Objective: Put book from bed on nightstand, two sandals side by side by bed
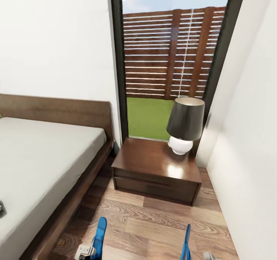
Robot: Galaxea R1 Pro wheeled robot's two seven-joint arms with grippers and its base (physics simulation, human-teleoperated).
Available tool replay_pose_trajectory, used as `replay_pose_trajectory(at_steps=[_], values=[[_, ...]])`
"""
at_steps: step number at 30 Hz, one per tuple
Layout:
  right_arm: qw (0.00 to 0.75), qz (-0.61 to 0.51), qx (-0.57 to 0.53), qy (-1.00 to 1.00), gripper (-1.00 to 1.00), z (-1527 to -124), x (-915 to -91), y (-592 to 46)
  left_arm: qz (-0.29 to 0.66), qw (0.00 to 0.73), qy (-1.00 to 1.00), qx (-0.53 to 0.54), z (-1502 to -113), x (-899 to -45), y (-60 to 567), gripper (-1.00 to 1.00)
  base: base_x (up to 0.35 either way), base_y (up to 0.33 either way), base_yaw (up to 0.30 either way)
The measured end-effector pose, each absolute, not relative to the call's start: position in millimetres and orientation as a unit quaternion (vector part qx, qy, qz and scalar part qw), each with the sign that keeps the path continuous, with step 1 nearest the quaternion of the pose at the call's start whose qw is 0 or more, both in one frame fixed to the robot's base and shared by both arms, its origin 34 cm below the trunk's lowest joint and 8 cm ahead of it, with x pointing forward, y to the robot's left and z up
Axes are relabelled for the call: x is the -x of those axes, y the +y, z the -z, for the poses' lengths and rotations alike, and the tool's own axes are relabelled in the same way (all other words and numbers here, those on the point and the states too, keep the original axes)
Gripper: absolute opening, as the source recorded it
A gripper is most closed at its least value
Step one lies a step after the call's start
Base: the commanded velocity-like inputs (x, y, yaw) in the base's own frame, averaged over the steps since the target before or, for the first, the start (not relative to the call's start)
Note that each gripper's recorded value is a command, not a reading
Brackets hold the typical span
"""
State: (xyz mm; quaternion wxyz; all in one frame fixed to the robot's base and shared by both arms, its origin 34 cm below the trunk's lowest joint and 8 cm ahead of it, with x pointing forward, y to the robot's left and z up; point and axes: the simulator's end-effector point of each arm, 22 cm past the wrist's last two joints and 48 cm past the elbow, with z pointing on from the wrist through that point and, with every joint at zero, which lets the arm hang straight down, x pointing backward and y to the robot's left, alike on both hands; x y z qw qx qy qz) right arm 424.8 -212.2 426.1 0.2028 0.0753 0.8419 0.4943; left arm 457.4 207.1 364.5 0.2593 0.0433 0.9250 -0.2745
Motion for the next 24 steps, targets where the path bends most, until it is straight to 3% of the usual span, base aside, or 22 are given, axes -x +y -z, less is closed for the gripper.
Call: replay_pose_trajectory(at_steps=[24], values=[[0.203,-0.494,-0.075,0.842,-1.00,-426.0,-424.9,-212.3,0.277,0.259,0.924,-0.043,-364.8,-457.0,205.6,-1.00,0.000,-0.006,0.291]])
